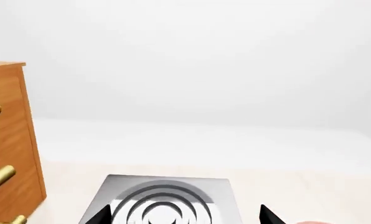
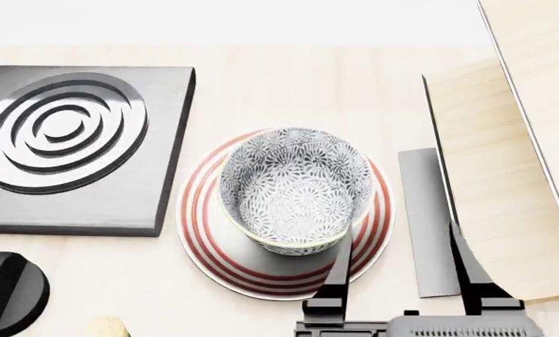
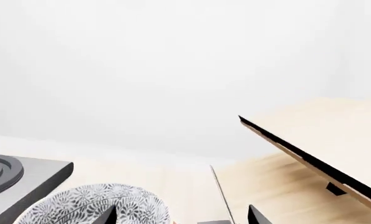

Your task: Pick up the akita bowl and put it on the plate.

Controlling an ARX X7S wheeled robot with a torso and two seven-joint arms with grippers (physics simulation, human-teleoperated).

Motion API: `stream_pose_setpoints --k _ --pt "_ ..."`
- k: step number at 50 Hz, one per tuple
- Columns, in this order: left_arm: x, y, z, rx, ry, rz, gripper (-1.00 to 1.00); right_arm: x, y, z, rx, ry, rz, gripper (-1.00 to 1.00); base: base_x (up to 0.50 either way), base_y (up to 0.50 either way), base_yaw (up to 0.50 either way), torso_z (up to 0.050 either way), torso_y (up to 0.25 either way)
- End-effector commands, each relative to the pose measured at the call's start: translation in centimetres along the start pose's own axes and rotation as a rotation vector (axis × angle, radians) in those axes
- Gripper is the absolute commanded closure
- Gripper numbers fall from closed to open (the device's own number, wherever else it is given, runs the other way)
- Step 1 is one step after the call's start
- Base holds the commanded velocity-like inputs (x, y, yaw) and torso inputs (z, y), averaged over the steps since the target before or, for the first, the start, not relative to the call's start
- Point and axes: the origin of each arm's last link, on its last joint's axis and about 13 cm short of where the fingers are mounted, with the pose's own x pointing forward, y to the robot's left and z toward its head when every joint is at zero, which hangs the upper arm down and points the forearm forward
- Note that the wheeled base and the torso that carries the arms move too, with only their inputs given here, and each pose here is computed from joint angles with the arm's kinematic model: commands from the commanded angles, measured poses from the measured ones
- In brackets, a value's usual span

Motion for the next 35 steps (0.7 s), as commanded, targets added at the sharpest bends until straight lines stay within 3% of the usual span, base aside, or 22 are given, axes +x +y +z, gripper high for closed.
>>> stream_pose_setpoints --k 1,11,17,35 --pt "-4.4 -0.1 -2.4 0.023 -0.11 0.022 -1.0 -0.9 -0.6 3.3 -0.034 -0.114 -0.013 -1.0 0.0 0.0 0.0 0.0 0.0" --pt "-7.3 -2.1 -4.2 0.108 -0.25 0.009 -1.0 -2.7 -1.1 5.7 -0.033 -0.217 -0.02 -1.0 0.0 0.0 0.0 0.0 0.0" --pt "-8.8 -2.7 -4.4 0.13 -0.28 -0.038 -1.0 -3.4 -1.2 6.4 -0.034 -0.253 -0.02 -1.0 0.0 0.0 0.0 0.0 0.0" --pt "-12.3 -3.9 -4.7 0.134 -0.402 -0.1 -1.0 -6.2 -1.2 7.2 -0.039 -0.34 0.01 -1.0 0.0 0.0 0.0 0.0 0.0"
